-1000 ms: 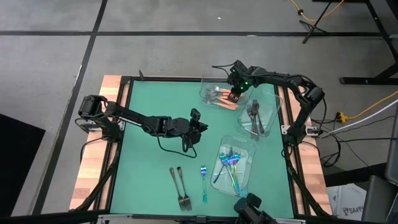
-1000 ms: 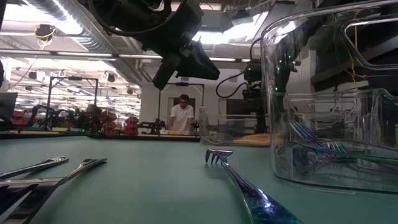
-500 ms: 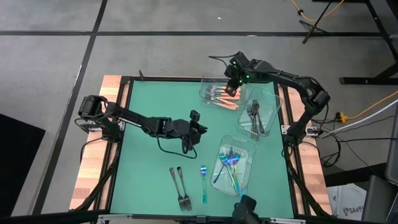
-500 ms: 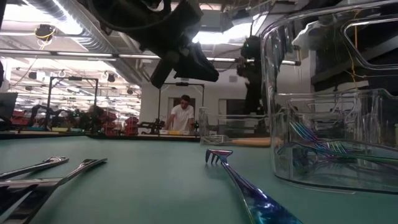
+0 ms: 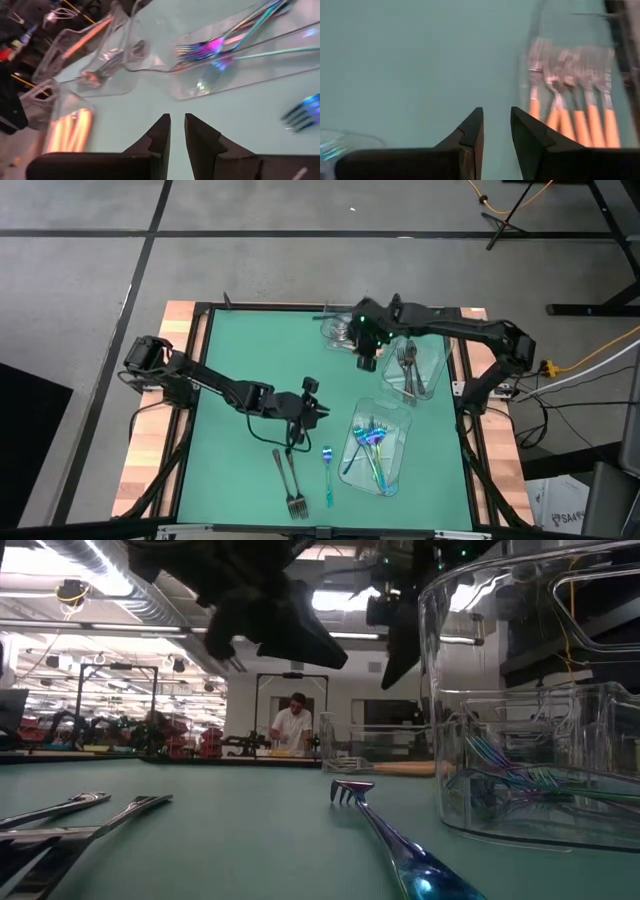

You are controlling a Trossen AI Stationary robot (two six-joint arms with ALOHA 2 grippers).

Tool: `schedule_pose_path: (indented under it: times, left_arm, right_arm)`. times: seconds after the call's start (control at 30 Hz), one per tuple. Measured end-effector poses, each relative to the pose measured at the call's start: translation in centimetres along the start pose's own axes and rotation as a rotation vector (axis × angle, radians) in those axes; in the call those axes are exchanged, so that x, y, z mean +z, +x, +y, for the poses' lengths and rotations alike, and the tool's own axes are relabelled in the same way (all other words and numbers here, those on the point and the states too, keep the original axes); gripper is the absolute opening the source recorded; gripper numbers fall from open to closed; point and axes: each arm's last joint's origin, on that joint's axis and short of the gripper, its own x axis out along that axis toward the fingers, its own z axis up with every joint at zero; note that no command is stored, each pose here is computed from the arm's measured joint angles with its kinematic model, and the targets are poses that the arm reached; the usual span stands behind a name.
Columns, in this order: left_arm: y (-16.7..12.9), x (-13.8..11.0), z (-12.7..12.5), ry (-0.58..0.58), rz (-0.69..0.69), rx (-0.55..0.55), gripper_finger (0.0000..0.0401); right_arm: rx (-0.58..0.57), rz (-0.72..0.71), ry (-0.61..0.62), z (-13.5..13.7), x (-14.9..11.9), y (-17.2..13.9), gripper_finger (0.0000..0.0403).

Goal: Sort silverware by color (type)
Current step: Put the black fork into the center transparent bin

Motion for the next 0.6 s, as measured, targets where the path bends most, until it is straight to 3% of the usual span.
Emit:
schedule_pose_path:
  times: [0.27,0.6]
  left_arm:
    - [-0.9,-0.1,-1.4,-0.210,0.061,-0.086,0.0050]
    - [-1.6,-1.0,-3.0,-0.479,0.190,-0.440,0.0050]
  right_arm:
    - [0.046,-0.008,-0.121,5.3,0.8,0.5,0.0085]
    - [0.106,-0.020,-0.227,9.4,1.0,0.6,0.0085]
